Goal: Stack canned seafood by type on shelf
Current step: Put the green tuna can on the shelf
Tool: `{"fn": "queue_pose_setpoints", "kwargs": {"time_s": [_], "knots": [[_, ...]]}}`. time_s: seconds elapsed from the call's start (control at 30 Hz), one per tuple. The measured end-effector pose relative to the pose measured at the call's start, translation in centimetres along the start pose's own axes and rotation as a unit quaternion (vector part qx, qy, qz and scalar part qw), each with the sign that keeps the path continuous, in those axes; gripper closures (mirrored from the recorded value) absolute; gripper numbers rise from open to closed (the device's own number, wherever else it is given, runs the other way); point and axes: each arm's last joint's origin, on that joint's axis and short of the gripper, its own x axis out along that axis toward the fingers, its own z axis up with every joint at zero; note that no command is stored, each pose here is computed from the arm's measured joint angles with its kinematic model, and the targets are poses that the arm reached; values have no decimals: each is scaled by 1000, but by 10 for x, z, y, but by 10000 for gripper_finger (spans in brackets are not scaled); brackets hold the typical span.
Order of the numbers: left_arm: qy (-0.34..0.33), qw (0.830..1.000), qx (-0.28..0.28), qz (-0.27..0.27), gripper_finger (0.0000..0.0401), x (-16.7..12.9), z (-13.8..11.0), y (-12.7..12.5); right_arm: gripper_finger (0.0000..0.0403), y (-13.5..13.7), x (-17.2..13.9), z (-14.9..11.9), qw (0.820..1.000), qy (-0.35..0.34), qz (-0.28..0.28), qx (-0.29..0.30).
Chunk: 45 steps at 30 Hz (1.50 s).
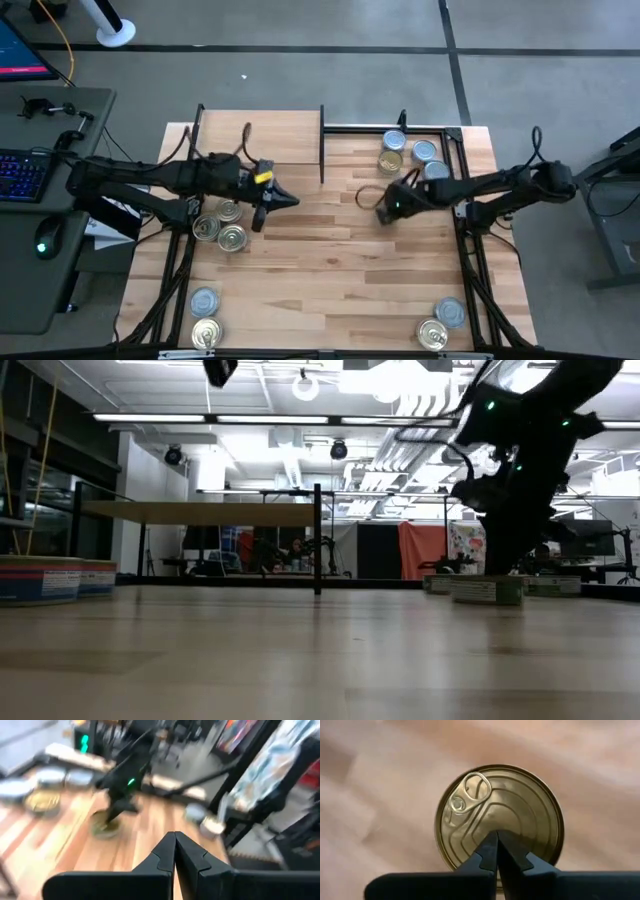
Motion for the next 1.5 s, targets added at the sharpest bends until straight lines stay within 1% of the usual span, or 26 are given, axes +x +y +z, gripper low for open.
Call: {"fn": "queue_pose_setpoints", "kwargs": {"time_s": [0.07, 0.13, 0.27, 0.4, 0.53, 0.63, 0.67, 0.73, 0.83, 0.87, 0.97, 1.03, 1.17, 1.27, 1.37, 1.5], "knots": [[30, 999, 1, 24, 401, 6, -9, 1, 403, 11, -1, -8, 999, -4, 34, -13], [39, 998, 3, 40, 401, 15, -17, 3, 403, 21, 1, -14, 998, -9, 64, -19], [38, 998, 1, 40, 401, 42, -44, 11, 403, 40, 14, -19, 992, -21, 117, -31], [23, 999, -8, 34, 401, 67, -72, 19, 403, 66, 32, -15, 983, -38, 173, -54], [50, 997, 10, 53, 401, 86, -92, 29, 403, 98, 40, -1, 964, -62, 236, -109], [79, 994, 42, 60, 401, 98, -105, 34, 403, 120, 23, 14, 939, -59, 290, -176], [89, 992, 58, 61, 401, 101, -110, 35, 403, 124, 17, 17, 934, -54, 293, -196], [107, 988, 96, 61, 401, 108, -118, 38, 403, 126, 5, 19, 934, -44, 274, -228], [140, 976, 157, 59, 401, 117, -132, 42, 403, 122, -13, 21, 939, -24, 220, -263], [145, 972, 176, 57, 401, 120, -135, 44, 403, 118, -16, 20, 943, -13, 192, -272], [158, 961, 222, 50, 401, 129, -146, 47, 403, 104, -12, 15, 949, 29, 119, -291], [150, 958, 242, 40, 401, 135, -149, 48, 403, 98, -5, 11, 948, 45, 94, -301], [145, 952, 268, 32, 401, 147, -155, 50, 403, 90, 16, 4, 940, 57, 80, -326], [153, 950, 272, 12, 401, 157, -158, 52, 403, 93, 27, 4, 932, 50, 83, -350], [157, 955, 253, -4, 401, 165, -158, 53, 403, 97, 38, 4, 921, 40, 92, -375], [159, 962, 224, 1, 401, 173, -159, 53, 403, 101, 47, 4, 915, 27, 98, -391]]}}
